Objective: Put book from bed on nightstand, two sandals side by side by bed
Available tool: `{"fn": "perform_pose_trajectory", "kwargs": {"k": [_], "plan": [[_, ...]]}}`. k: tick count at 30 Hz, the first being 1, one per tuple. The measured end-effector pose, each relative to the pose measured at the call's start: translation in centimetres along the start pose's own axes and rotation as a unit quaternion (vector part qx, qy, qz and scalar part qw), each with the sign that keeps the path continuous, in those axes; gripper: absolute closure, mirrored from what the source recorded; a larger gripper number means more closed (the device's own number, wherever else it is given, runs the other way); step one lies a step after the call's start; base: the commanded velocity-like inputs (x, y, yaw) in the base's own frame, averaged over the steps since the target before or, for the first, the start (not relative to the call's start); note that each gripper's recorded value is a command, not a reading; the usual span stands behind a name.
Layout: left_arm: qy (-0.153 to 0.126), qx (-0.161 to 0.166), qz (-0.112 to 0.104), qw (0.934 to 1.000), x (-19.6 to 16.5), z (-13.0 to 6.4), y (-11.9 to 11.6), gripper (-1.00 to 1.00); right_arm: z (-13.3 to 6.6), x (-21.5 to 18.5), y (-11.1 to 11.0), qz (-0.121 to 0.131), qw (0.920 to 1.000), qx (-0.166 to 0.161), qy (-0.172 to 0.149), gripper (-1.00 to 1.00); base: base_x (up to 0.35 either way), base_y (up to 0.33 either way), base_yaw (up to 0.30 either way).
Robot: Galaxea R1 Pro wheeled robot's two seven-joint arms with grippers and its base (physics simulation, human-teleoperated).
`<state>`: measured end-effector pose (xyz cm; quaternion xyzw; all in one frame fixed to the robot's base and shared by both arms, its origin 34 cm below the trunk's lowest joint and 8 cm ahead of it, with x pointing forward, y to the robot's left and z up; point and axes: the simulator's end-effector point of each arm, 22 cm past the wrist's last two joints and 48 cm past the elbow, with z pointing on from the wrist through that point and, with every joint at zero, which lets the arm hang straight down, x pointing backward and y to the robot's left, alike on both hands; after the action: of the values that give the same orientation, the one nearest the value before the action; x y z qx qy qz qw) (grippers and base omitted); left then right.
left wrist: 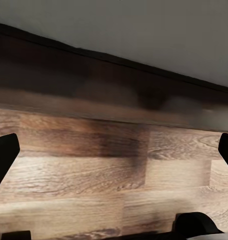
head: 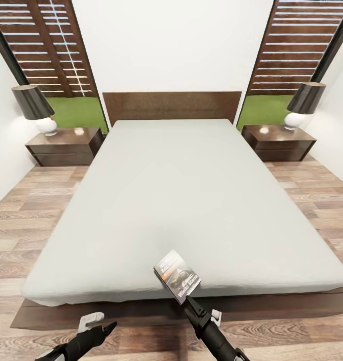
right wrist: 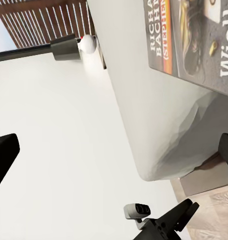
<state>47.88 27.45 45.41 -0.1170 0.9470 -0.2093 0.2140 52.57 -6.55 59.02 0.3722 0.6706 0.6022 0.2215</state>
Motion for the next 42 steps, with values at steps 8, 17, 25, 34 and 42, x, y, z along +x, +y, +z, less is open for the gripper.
{"fn": "perform_pose_trajectory", "kwargs": {"k": [8, 17, 25, 34, 42], "plan": [[0.001, 0.000, 0.000, 1.0000, 0.2, 0.3, 0.1, -1.00, 0.0, 0.0, -0.3, 0.000, 1.0000, 0.000, 0.000, -1.00, 0.000, 0.001, 0.000], [0.001, 0.001, 0.000, 1.0000, 0.9, 1.6, 0.8, -1.00, 0.3, -0.2, -1.9, 0.000, 1.0000, 0.000, 0.000, -1.00, 0.000, 0.000, 0.000], [0.001, 0.001, 0.000, 1.0000, 1.4, 2.7, 1.4, -1.00, 0.4, -0.4, -3.3, 0.000, 1.0000, 0.000, 0.000, -1.00, 0.000, 0.000, 0.000], [0.001, 0.001, 0.000, 1.0000, 2.2, 4.0, 2.2, -1.00, 0.6, -0.5, -4.9, 0.000, 1.0000, 0.000, 0.000, -1.00, 0.000, 0.000, 0.000], [0.001, 0.001, 0.001, 1.0000, 2.9, 5.1, 2.9, -1.00, 0.8, -0.7, -6.4, 0.000, 1.0000, 0.000, 0.000, -1.00, 0.000, 0.000, 0.000]]}}
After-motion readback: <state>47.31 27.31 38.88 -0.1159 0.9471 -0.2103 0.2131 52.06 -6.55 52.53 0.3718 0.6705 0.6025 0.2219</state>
